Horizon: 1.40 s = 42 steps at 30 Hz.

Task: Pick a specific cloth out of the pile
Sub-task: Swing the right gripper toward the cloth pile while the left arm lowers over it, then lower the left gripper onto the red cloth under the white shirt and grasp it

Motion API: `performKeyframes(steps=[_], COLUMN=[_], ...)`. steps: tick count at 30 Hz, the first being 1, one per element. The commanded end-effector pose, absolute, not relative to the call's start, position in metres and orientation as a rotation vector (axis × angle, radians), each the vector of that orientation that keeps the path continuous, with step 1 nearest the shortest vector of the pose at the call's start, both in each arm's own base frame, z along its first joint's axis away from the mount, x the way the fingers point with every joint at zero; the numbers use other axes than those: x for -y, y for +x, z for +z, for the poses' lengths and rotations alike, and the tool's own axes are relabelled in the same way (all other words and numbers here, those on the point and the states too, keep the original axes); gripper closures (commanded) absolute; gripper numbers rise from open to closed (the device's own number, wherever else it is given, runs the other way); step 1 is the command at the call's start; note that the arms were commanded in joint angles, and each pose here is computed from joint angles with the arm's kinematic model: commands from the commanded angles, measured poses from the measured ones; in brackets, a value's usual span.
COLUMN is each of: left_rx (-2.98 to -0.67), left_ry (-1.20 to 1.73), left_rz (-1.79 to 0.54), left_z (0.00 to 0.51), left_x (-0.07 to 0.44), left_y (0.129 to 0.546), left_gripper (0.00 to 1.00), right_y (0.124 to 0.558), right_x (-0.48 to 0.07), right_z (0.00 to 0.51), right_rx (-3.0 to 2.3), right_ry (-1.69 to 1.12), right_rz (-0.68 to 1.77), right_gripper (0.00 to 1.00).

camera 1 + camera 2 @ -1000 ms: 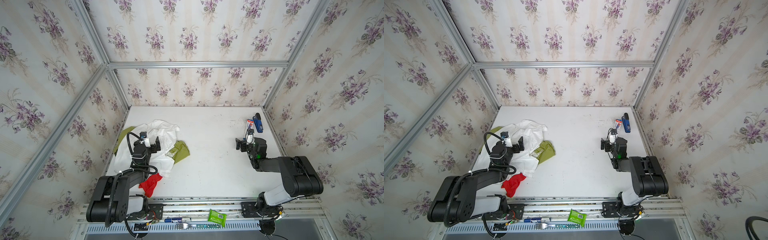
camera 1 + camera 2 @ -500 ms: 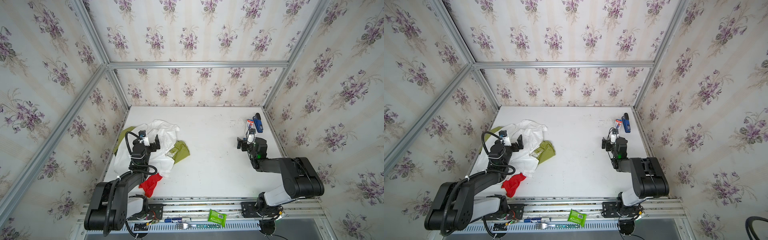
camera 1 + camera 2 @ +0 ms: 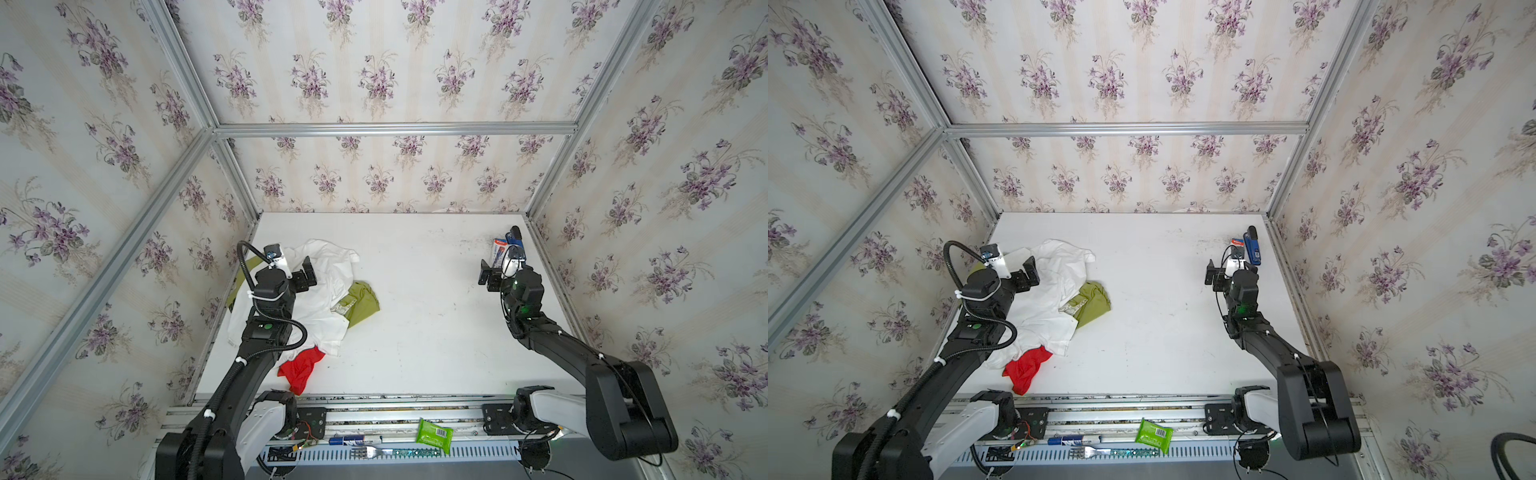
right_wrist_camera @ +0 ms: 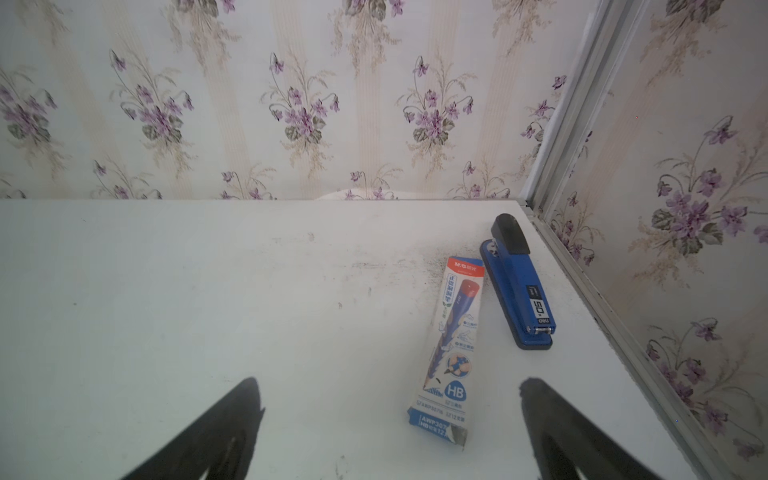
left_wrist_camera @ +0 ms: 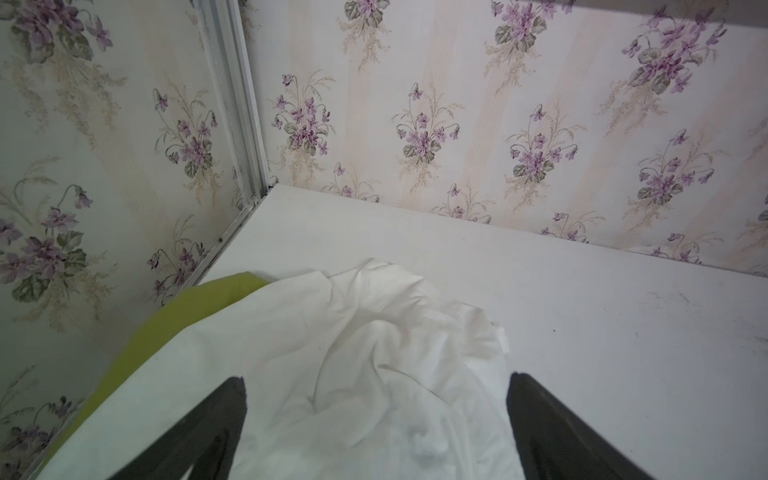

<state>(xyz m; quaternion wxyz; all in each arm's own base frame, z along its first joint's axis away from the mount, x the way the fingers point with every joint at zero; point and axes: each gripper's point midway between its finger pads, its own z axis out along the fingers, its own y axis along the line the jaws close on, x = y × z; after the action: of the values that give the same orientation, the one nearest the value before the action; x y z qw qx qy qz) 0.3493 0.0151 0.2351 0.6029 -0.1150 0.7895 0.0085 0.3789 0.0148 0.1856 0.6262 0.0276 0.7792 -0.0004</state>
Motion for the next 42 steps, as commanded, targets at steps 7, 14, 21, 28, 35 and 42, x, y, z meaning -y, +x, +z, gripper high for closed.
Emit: performKeyframes(steps=[7,14,21,28,35,42], left_rx=[-2.119,-2.313,-2.479,-2.639,-2.694,-2.665], left_ry=[-0.468,-0.429,-0.408,-0.439,-0.559,-0.659], left_rz=[-0.189,-0.191,-0.182,-0.197,-0.033,0.068], left_z=[0.204,0.187,0.169,0.134,0.100,0.082], left_x=[0.009,0.026,0.042,0.067,0.059,0.044], left_y=[0.290,0.248,0.221,0.199,0.174,0.164], left_gripper=[0.02,0.12,0.12,0.11,0.17,0.20], right_y=[0.330,0.281,0.230,0.194,0.186,0.179], right_x=[-0.125,-0.197,-0.275,-0.313,-0.322,-0.324], right_z=[0.220,0.183,0.143,0.117,0.107,0.102], right_rx=[-1.723,-1.769,-1.713,-1.683,-1.653,-1.649], right_ry=[-0.202,-0.384,-0.695,-0.896,-0.967,-1.015], right_rz=[0.168,0.318,0.552,0.665,0.667,0.680], right_gripper=[0.00,0.00,0.00,0.00,0.00,0.00])
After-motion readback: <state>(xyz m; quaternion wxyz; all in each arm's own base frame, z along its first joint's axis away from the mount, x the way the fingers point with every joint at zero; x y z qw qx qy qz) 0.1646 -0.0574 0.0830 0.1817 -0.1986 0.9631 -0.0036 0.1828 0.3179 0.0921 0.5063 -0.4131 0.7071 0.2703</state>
